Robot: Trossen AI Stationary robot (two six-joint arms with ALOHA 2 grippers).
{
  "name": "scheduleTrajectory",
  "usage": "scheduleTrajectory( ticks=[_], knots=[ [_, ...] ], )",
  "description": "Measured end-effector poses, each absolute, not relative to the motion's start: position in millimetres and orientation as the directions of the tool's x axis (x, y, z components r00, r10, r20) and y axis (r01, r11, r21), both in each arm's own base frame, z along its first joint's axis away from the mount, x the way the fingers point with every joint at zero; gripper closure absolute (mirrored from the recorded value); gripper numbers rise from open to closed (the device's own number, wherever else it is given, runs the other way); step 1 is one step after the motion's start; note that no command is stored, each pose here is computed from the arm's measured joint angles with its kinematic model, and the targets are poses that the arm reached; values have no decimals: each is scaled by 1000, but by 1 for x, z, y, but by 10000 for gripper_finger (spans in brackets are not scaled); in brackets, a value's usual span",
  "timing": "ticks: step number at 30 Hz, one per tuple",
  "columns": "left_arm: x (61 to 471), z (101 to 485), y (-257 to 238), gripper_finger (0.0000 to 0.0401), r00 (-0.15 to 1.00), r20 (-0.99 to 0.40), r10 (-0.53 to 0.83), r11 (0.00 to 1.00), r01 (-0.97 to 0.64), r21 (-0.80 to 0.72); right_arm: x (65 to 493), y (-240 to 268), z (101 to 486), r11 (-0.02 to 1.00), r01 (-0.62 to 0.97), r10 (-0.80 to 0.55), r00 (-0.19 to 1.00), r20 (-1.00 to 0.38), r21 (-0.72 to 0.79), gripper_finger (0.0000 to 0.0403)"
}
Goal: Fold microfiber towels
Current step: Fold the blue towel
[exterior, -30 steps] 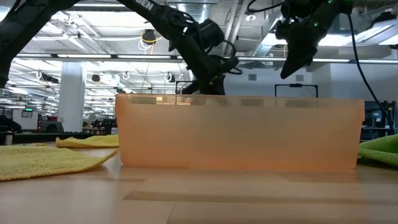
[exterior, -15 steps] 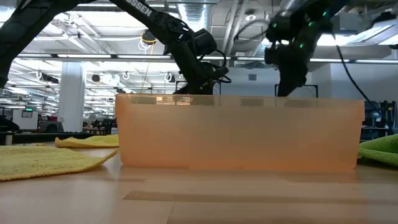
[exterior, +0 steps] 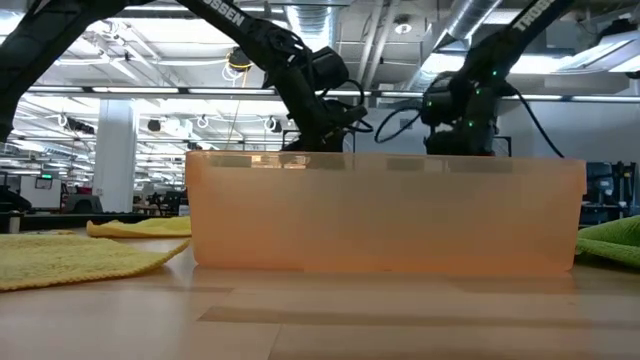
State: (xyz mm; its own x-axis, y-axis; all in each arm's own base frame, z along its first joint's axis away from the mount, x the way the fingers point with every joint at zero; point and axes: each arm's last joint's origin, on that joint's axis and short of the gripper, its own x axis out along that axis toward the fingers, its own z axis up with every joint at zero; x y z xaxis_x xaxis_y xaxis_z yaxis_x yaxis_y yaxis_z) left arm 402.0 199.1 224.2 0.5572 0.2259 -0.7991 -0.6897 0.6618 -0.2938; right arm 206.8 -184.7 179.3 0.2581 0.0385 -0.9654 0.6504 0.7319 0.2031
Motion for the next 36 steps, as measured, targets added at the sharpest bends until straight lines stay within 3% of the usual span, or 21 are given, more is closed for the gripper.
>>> scheduleTrajectory(
  ticks=[25, 29, 34, 36],
  knots=[
    [401, 224, 199, 401, 551, -805, 223, 667, -688, -286, 217, -197, 133, 764, 625, 93, 141, -986, 161, 274],
    [401, 223, 199, 401, 548, -807, 221, 674, -684, -280, 213, -192, 138, 743, 639, 127, 159, -979, 200, 304],
    [400, 223, 198, 401, 541, -815, 208, 674, -683, -282, 212, -190, 155, 724, 653, 106, 212, -971, 222, 385],
    [400, 223, 198, 401, 540, -816, 207, 673, -684, -282, 210, -188, 160, 720, 649, 116, 235, -965, 245, 391]
  ],
)
